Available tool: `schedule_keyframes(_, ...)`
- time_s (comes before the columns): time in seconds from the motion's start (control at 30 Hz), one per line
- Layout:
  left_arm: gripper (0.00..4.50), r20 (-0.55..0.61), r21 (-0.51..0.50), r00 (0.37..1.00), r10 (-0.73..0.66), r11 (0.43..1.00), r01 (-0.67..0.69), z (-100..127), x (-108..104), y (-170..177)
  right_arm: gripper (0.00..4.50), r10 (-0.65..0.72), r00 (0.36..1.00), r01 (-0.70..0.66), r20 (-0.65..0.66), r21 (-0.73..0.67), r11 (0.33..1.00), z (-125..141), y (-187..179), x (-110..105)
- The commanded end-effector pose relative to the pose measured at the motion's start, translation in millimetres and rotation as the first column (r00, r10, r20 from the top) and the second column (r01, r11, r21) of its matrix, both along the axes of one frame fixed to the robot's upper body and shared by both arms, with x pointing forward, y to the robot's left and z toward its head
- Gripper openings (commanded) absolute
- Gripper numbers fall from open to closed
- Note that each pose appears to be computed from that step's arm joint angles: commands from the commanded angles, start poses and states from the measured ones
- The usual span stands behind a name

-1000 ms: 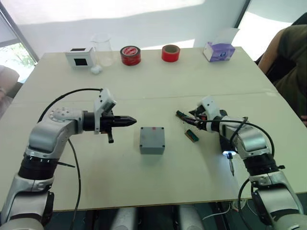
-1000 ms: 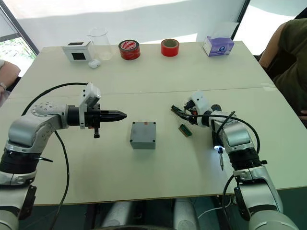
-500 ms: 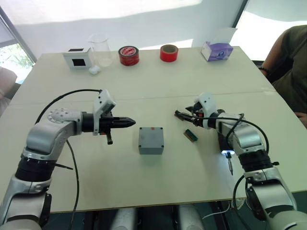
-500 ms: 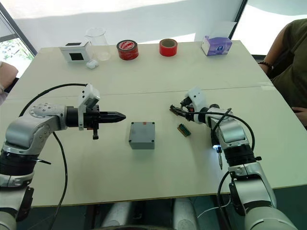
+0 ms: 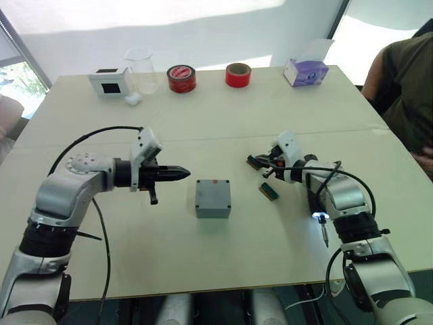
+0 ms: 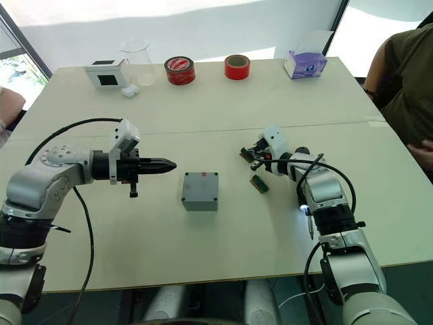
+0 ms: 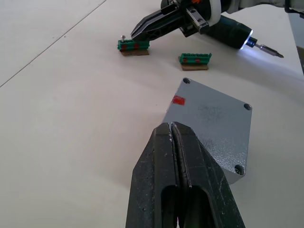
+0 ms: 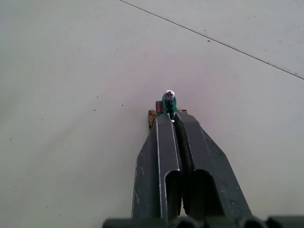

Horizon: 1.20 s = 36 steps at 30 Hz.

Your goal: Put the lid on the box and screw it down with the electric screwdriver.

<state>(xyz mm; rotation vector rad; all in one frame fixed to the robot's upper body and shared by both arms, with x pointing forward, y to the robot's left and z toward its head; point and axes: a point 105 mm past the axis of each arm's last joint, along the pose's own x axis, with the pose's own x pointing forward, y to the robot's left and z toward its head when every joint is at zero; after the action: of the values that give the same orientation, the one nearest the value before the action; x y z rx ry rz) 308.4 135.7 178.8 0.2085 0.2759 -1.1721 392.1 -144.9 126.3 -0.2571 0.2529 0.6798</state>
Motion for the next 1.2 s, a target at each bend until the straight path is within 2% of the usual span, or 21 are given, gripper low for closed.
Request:
schedule_keyframes(0.03, 0.0, 0.033, 0.012, 0.999, -0.02, 1.0, 0.019, 6, -1, 0, 0.01, 0.004, 0.996, -0.007, 0.089, 0.033, 0.999, 26, -1, 1)
schedule_keyframes(0.33, 0.0, 0.037, 0.007, 0.999, -0.033, 0.999, 0.032, 6, -2, -1, 0.01, 0.007, 0.987, -0.017, 0.158, 0.062, 0.998, 52, -2, -10)
schedule_keyframes(0.5, 0.0, 0.034, -0.006, 0.999, -0.039, 0.999, 0.039, 10, -7, -1, 0.01, 0.047, 0.982, -0.061, 0.185, 0.072, 0.996, 65, 5, -29)
schedule_keyframes(0.53, 0.0, 0.032, -0.007, 0.999, -0.042, 0.999, 0.043, 10, -10, -1, 0.01, 0.075, 0.979, -0.091, 0.188, 0.079, 0.993, 67, 10, -37)
schedule_keyframes(0.63, 0.0, 0.007, 0.013, 0.998, -0.062, 0.998, 0.062, 8, -25, 3, 0.01, 0.232, 0.953, -0.254, 0.196, 0.096, 0.962, 68, 46, -83)
schedule_keyframes(0.7, 0.0, 0.0, 0.013, 0.998, -0.059, 0.998, 0.059, 7, -27, 3, 0.01, 0.27, 0.943, -0.294, 0.193, 0.111, 0.949, 66, 59, -98)
schedule_keyframes(0.83, 0.0, -0.007, 0.004, 0.999, -0.044, 0.999, 0.044, 2, -24, 4, 0.01, 0.283, 0.944, -0.306, 0.168, 0.125, 0.944, 58, 72, -103)
schedule_keyframes(1.2, 0.0, 0.001, -0.006, 1.0, -0.029, 1.0, 0.029, 1, -21, 3, 0.01, 0.273, 0.953, -0.285, 0.131, 0.084, 0.955, 40, 76, -93)
